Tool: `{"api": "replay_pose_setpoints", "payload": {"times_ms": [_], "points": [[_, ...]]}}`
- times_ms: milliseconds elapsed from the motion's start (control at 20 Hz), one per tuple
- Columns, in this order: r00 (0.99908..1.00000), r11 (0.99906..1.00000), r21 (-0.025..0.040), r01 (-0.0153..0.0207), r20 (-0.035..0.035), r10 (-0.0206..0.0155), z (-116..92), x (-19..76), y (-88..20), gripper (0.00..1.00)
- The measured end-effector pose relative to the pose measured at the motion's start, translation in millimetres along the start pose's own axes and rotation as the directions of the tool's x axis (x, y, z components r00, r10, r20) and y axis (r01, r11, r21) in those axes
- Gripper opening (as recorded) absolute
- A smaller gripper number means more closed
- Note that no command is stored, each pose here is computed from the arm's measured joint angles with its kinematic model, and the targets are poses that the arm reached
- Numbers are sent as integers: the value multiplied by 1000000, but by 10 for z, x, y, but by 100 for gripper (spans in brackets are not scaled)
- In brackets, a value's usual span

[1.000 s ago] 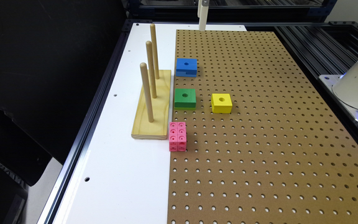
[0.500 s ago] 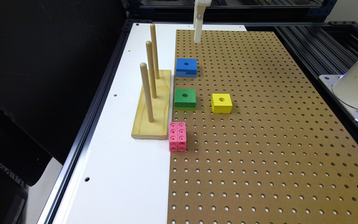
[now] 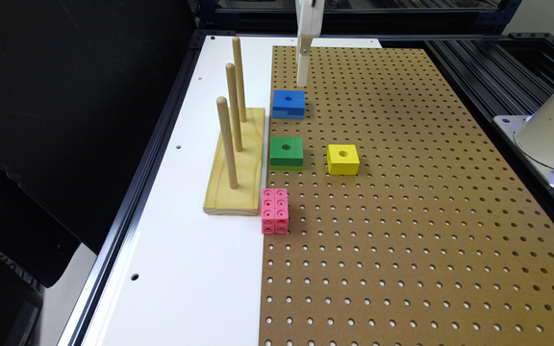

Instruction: Pick up blue block.

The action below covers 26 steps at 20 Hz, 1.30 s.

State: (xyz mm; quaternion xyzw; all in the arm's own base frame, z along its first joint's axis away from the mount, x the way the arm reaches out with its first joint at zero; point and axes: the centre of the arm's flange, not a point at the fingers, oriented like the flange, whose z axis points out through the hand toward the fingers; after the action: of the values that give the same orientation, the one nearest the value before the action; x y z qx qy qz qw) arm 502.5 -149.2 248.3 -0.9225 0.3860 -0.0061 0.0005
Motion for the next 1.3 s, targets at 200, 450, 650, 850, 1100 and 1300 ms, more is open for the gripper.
{"api": "replay_pose_setpoints", "payload": {"times_ms": [200,450,650,850,1100,1300], "points": [[999924,999902,8816,10870,-5833,-10819,-34,-21,-107,100],[999797,999709,14762,19080,-6688,-18983,-48,-64,-207,100],[999785,999693,15190,19569,-7154,-19462,-51,-63,-210,100],[999811,999735,12268,19458,-318,-19455,21,-68,-208,100],[999836,999662,18642,18117,-1139,-18099,378,-61,-217,100],[999832,999615,21267,17846,-4562,-17753,392,-34,-232,100]]}}
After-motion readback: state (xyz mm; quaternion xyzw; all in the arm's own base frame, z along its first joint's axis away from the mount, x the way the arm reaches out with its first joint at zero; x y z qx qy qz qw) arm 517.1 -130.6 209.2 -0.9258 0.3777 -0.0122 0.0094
